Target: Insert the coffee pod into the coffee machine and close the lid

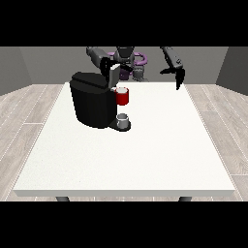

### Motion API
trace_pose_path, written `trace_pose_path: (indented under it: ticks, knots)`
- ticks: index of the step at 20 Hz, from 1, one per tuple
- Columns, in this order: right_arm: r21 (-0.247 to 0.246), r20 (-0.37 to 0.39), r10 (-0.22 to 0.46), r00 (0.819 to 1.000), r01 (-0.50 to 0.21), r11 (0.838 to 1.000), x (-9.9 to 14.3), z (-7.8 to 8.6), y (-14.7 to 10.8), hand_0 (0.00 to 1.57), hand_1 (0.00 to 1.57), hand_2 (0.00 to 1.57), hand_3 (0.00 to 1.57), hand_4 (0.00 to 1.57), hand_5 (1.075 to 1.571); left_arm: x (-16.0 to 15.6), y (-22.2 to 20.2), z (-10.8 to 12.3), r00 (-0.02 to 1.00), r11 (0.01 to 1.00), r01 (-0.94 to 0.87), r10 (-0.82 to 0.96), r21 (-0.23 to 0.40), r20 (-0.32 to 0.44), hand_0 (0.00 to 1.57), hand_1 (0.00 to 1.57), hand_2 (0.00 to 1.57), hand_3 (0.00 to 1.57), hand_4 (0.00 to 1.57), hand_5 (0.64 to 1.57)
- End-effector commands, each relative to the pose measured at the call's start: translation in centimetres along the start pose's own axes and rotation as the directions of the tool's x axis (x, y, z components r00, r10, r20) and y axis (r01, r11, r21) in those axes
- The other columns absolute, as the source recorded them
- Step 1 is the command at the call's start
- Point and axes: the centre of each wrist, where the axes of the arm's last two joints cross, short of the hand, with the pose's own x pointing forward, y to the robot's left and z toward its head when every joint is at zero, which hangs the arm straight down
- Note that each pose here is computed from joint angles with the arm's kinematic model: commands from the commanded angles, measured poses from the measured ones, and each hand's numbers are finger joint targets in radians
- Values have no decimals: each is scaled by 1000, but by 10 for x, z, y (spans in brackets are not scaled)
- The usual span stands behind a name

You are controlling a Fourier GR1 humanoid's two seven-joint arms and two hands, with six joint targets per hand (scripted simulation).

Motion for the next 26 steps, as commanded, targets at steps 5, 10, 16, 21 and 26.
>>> trace_pose_path:
  ticks: [5, 10, 16, 21, 26]
  knots:
    - [106, 128, 160, 979, -174, 979, 31, -17, 27, 0, 0, 0, 0, 421, 1571, 0, 3, -4, 1000, 999, -15, 15, -37, -6, 0, 0, 0, 0, 347, 1571]
    - [154, 196, 127, 972, -159, 975, 51, -27, 46, 0, 0, 0, 0, 352, 1571, -5, 1, -5, 1000, 1000, -6, 6, -14, 9, 0, 0, 0, 0, 293, 1571]
    - [209, 215, 56, 975, -102, 973, 36, -9, 65, 0, 0, 0, 0, 394, 1571, -12, -6, 0, 999, 999, -33, 34, -38, 22, 0, 0, 0, 0, 353, 1571]
    - [355, 174, 68, 982, -127, 926, 6, 32, 84, 0, 0, 0, 0, 493, 1571, -32, -14, 21, 997, 998, -58, 56, -34, -44, 0, 0, 0, 0, 168, 1571]
    - [484, 179, -118, 977, 17, 875, -9, 82, 98, 0, 0, 0, 0, 461, 1571, -36, -8, 26, 998, 998, -56, 55, -41, -34, 0, 0, 0, 0, 168, 1571]
